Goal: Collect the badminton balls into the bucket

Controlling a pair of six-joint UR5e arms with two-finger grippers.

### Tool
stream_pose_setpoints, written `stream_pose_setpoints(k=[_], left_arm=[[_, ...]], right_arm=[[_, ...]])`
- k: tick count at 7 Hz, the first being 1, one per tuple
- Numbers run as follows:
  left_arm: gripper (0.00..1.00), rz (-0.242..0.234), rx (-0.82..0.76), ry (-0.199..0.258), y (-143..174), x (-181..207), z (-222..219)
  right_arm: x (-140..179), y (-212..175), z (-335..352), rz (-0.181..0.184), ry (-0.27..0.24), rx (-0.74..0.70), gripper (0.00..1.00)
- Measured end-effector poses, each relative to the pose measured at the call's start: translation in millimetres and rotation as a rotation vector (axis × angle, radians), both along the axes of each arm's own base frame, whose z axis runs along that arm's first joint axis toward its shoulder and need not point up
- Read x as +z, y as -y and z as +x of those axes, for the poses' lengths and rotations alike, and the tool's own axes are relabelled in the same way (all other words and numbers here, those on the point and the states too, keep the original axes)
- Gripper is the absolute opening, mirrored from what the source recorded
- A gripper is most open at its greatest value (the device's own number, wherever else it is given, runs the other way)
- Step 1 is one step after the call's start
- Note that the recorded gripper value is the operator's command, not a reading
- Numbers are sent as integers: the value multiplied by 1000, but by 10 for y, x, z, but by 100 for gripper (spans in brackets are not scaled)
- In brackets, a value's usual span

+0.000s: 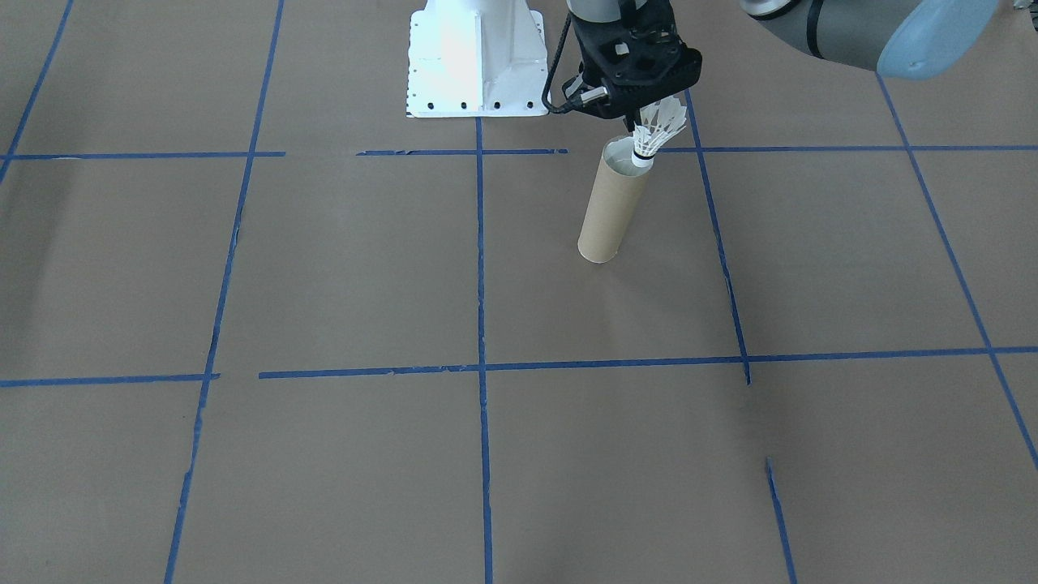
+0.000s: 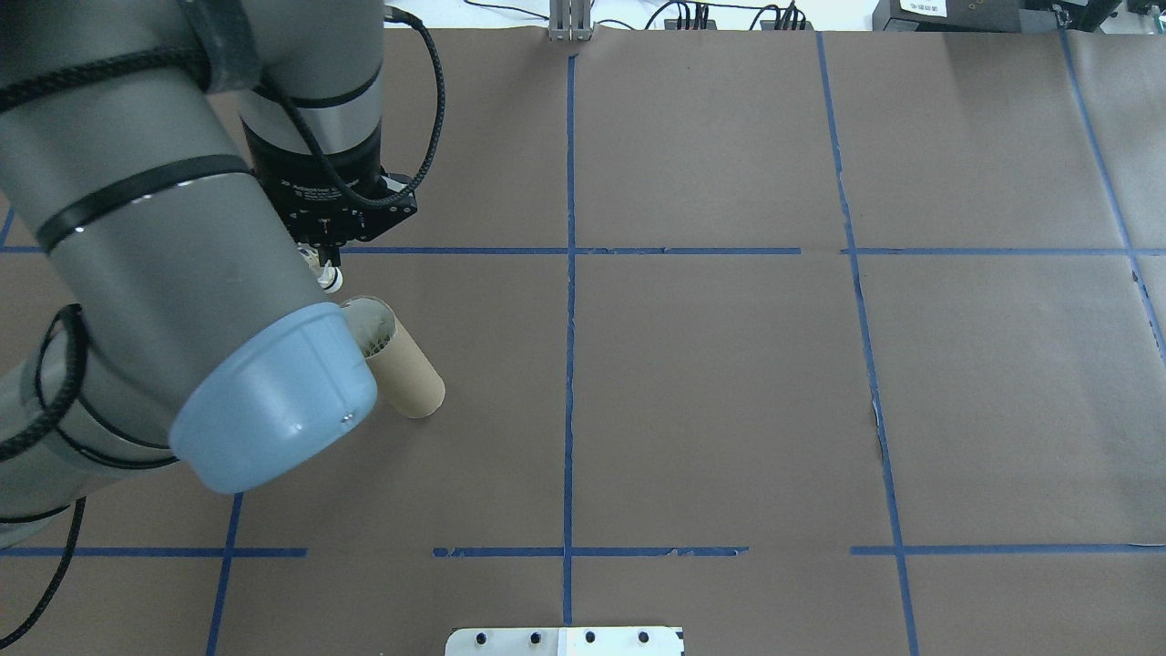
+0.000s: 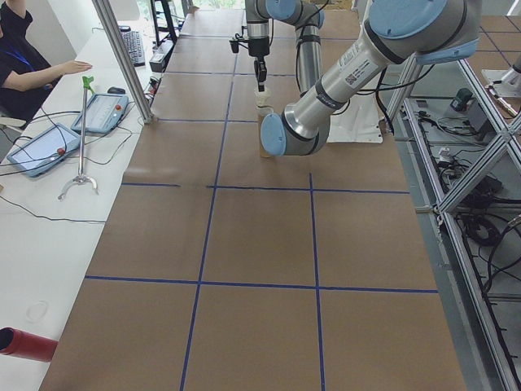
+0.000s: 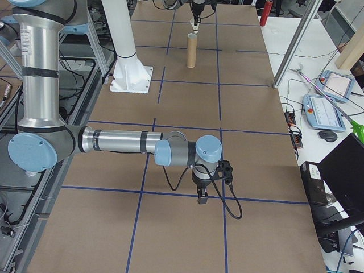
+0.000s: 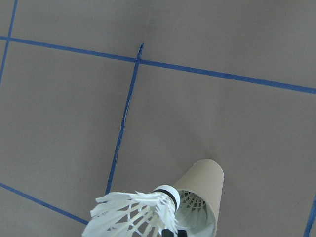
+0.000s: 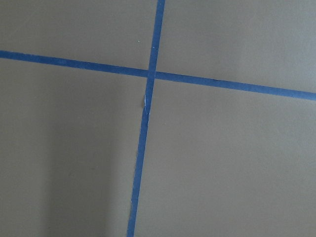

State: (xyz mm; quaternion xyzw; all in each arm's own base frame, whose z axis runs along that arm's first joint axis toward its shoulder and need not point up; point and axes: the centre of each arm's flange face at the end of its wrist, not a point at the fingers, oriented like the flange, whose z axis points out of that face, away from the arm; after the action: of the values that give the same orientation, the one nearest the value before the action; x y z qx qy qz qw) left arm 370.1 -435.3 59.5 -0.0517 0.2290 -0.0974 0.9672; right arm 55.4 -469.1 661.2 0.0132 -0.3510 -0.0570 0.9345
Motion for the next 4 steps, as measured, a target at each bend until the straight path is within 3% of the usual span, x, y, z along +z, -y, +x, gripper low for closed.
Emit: stream_pose_setpoints(k=[2, 3, 4], left_arm=[[0, -8, 12, 10, -20, 19, 91], [82, -13, 13, 18, -7, 46, 114], [100, -19, 14, 26, 12, 87, 140]], right_arm=[[-1, 0, 0, 0, 0, 0, 100], [0, 0, 0, 0, 0, 0, 100], [1, 0, 0, 0, 0, 0, 100]])
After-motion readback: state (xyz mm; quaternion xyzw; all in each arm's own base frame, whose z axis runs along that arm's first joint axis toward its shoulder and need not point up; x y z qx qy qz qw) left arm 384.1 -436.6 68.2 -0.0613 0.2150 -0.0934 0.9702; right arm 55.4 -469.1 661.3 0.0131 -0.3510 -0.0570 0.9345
